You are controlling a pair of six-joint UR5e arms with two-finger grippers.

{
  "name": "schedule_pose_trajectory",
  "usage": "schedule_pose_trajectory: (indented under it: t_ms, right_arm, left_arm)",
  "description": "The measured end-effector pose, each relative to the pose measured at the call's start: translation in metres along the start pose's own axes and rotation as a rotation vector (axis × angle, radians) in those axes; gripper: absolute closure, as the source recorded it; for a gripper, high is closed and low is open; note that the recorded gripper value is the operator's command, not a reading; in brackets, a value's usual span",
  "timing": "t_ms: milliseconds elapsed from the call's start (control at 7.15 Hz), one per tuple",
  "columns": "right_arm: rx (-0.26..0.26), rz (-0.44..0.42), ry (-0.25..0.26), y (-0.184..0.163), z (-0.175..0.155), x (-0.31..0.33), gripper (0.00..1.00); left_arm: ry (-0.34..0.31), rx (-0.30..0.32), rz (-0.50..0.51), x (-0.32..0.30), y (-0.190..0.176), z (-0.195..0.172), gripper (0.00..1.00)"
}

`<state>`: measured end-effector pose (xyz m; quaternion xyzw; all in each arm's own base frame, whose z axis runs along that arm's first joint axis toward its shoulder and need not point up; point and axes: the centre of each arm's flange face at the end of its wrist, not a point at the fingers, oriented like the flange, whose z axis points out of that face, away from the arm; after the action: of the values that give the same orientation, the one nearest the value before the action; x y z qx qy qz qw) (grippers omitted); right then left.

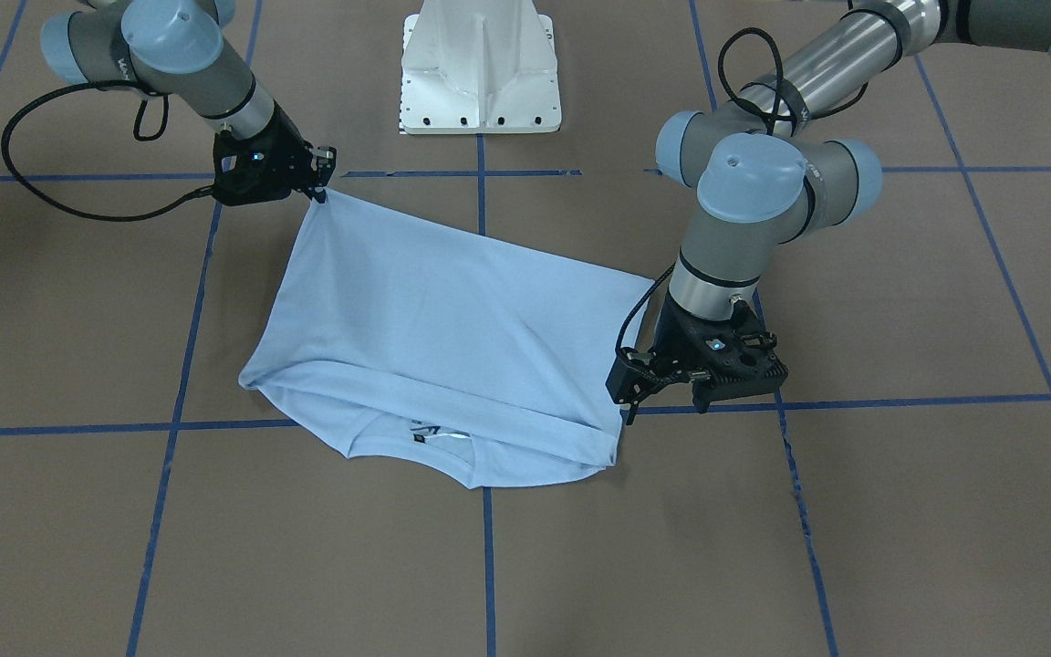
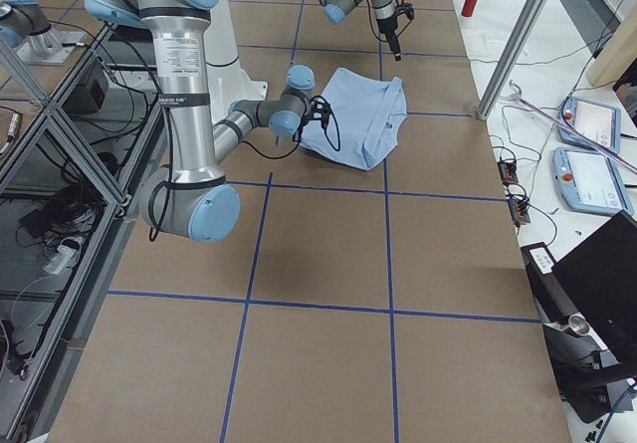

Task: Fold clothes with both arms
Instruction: 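Grasp the corner with the right gripper and drag it toward the robot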

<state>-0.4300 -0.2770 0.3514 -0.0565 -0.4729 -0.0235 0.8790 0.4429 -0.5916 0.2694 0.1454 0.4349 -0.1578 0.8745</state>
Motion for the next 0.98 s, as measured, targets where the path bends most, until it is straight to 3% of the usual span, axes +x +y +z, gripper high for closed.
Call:
schedule_pose_trajectory:
  t_ms: [280, 419, 699, 979]
  right_arm:
    - [-0.106, -0.015, 0.010, 0.065, 0.017, -0.006, 1.00]
    - [-0.144, -0.030, 0.021, 0.088, 0.023, -0.003, 0.01]
    - [-0.176, -0.050, 0.026, 0.109, 0.019, 0.001, 0.00]
    - [-0.133, -0.033, -0.001, 0.092, 0.003, -0.002, 0.00]
  left_arm:
    - [0.000, -0.001, 0.001, -0.001, 0.002, 0.001, 0.01]
    - [0.001, -0.002, 0.003, 0.000, 0.003, 0.002, 0.01]
    - [0.009, -0.009, 0.008, 0.003, 0.009, 0.002, 0.01]
    - [0.041, -0.051, 0.002, 0.007, 0.021, -0.009, 0.01]
